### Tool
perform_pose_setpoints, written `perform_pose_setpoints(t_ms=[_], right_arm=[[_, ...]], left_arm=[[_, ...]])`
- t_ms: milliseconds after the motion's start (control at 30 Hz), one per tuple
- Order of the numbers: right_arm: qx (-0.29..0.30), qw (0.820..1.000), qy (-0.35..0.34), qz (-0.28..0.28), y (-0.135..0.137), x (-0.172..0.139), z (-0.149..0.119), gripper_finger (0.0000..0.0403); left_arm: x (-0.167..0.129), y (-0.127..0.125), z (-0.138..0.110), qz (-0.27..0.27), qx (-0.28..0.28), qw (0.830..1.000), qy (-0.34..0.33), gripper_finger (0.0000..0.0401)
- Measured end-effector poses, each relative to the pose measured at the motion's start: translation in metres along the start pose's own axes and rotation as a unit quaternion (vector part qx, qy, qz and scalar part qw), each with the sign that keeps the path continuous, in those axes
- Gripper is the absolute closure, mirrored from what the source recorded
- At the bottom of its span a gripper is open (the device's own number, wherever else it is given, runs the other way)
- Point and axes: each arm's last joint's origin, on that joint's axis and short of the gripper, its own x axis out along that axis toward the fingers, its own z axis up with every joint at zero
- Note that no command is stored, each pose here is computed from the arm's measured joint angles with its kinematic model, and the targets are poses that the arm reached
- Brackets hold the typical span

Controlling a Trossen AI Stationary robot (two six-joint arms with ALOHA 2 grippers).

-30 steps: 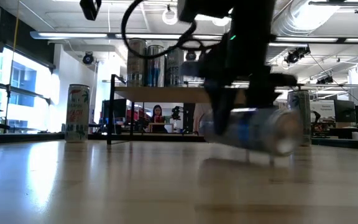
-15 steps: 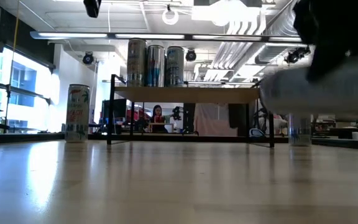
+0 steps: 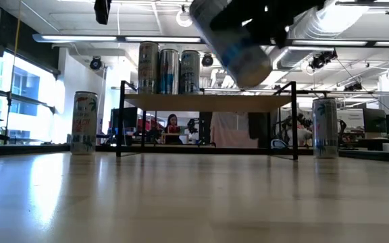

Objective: Place canned beverage on shelf
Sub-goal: Put the bottom right black soda can on the shelf

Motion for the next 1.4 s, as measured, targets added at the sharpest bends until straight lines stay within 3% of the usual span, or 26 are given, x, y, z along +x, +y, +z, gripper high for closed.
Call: perform_pose_setpoints(t_ms=[33,200,467,633,733,867,1033,1200,1400], right_arm=[[-0.032,0.999,0.012,0.007,-0.004,0.005,0.003,0.0174],[-0.039,0.999,0.013,0.018,-0.017,0.017,0.028,0.0166],[-0.056,0.998,-0.01,-0.013,-0.037,0.024,0.033,0.0167],[0.001,0.996,-0.093,-0.017,-0.065,0.003,0.024,0.0163],[0.061,0.982,-0.177,-0.014,-0.083,-0.015,0.016,0.0162],[0.056,0.972,-0.225,-0.028,-0.095,-0.019,0.011,0.0162],[0.042,0.971,-0.225,-0.063,-0.101,0.008,0.018,0.0162],[-0.014,0.963,-0.251,-0.098,-0.106,0.045,0.03,0.0162],[-0.013,0.952,-0.275,-0.135,-0.123,0.079,0.04,0.0162]], left_arm=[[0.0,0.0,0.0,0.0,0.0,1.0,-0.001,0.0401],[0.0,-0.001,0.001,-0.002,-0.004,1.0,-0.006,0.0401],[0.0,-0.001,0.002,-0.002,-0.005,1.0,-0.008,0.0401],[0.0,-0.001,0.002,-0.002,-0.005,1.0,-0.009,0.0401],[0.0,0.0,0.002,0.004,-0.005,1.0,-0.01,0.0401],[0.0,0.0,0.002,0.014,0.006,1.0,-0.012,0.0401],[0.0,0.001,0.002,0.02,0.013,1.0,-0.015,0.0401],[0.0,0.002,0.003,0.029,0.02,0.999,-0.019,0.0401],[0.001,0.004,0.004,0.042,0.02,0.999,-0.023,0.0401]])
